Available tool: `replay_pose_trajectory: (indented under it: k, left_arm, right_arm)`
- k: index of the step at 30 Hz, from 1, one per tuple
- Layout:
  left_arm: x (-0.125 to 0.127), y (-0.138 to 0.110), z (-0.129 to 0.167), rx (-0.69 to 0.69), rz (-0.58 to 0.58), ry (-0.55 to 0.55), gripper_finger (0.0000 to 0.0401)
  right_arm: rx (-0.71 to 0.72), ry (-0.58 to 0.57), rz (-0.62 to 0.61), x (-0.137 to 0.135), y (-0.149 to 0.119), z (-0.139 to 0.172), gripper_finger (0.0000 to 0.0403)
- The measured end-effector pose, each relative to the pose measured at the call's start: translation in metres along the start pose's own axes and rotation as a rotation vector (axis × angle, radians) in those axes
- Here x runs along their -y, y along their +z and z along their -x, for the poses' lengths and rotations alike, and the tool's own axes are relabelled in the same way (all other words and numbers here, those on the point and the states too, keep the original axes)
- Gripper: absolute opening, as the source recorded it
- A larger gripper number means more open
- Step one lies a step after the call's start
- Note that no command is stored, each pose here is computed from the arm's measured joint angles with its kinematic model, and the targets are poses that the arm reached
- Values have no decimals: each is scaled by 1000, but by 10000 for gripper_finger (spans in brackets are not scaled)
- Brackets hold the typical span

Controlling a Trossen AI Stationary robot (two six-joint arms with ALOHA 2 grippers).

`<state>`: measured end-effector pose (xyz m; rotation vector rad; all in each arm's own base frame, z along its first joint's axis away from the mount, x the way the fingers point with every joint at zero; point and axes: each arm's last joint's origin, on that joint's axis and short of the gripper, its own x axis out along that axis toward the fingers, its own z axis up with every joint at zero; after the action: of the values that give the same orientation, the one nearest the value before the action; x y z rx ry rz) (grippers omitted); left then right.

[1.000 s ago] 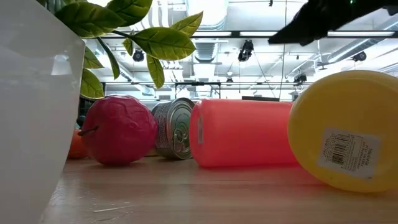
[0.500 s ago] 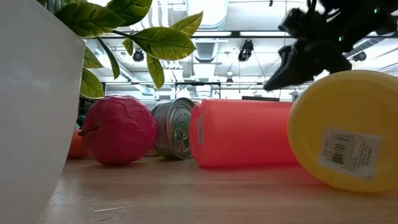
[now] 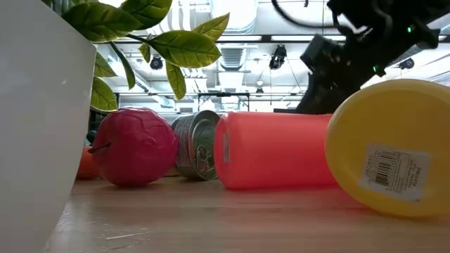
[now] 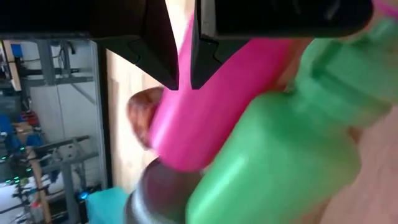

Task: Pick & Place Food Item
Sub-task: Put the pink tumbler bottle into the top right transparent bin

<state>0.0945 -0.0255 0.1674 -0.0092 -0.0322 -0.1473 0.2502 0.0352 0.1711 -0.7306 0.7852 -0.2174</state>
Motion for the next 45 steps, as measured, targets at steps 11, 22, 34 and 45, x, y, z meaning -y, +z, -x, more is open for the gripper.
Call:
replay_pose_trajectory:
  k: [11, 22, 34, 45]
  left_arm:
    - [0, -1, -1, -12, -2, -1, 0]
    - [0, -1, -1, -13, -2, 0, 0]
    - [0, -1, -1, -13, -2, 0, 0]
    - [0, -1, -1, -13, -2, 0, 0]
  right_arm:
    - [126, -15, -221, 25, 8, 30, 38]
    - [-48, 74, -376, 24, -16, 46, 38]
    - [-25, 100, -523, 31, -19, 59, 38]
    - [-1, 84, -550, 35, -18, 61, 38]
